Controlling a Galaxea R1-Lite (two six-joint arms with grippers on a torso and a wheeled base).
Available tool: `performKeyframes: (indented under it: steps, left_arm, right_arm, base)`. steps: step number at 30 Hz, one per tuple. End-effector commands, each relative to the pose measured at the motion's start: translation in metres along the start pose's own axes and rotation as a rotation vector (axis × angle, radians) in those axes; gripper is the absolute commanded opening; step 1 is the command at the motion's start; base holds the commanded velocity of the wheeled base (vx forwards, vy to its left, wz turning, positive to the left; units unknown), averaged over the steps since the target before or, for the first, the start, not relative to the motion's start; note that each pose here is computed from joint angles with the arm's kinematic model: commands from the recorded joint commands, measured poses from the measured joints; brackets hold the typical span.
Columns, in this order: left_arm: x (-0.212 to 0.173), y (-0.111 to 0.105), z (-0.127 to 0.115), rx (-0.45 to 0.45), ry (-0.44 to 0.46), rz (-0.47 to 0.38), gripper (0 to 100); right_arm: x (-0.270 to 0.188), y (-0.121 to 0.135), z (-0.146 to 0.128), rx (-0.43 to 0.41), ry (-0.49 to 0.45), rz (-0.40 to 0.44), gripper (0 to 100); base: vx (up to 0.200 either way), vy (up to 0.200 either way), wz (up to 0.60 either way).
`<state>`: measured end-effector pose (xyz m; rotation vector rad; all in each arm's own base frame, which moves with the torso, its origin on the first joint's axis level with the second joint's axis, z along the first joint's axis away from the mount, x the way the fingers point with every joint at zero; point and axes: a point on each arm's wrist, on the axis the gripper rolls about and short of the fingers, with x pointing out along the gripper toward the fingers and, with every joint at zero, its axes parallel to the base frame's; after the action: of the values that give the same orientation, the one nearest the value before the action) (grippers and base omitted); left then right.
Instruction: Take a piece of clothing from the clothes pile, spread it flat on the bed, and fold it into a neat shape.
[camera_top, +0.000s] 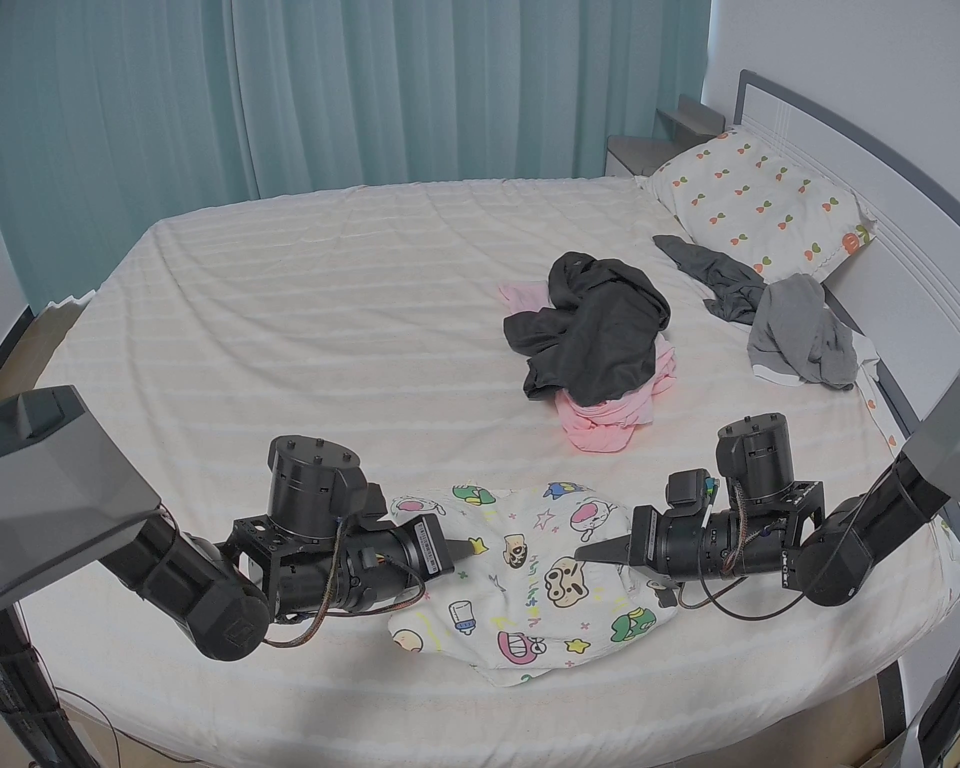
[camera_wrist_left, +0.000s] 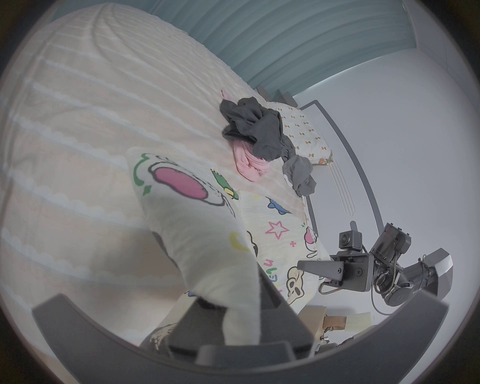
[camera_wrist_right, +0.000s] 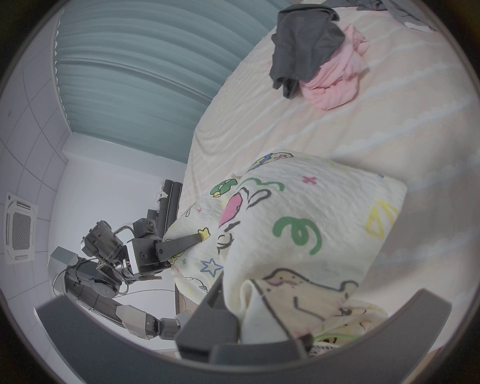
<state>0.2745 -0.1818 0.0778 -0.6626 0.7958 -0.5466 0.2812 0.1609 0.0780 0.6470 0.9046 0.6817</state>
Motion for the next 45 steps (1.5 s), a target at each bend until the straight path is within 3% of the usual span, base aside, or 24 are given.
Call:
performKeyframes:
  steps: [1, 14, 21, 37, 45]
  left_arm:
    - [0.006, 0.002, -0.003, -0.001, 0.012, 0.008, 0]
    - [0.014, 0.007, -0.005, -0.006, 0.024, 0.022, 0]
    - [0.019, 0.014, -0.007, -0.011, -0.012, 0.084, 0]
    - [0.021, 0.023, -0.009, -0.022, -0.014, 0.131, 0]
    - [0.027, 0.037, -0.013, -0.04, 0.004, 0.172, 0]
  right_arm:
    - [-0.001, -0.003, 0.001, 0.006, -0.005, -0.007, 0]
    - [0.005, -0.008, 0.001, 0.014, 0.004, -0.018, 0]
    - [0.009, -0.012, 0.0, 0.015, 0.013, -0.028, 0]
    - [0.021, -0.023, -0.004, 0.026, 0.036, -0.049, 0]
    - [0.036, -0.04, -0.011, 0.035, 0.069, -0.079, 0]
  base:
    - [0.0, -0.2, 0.0]
    - [0.0, -0.2, 0.0]
    - [0.0, 0.0, 0.0]
    - [0.0, 0.0, 0.0]
    - [0.0, 0.0, 0.0]
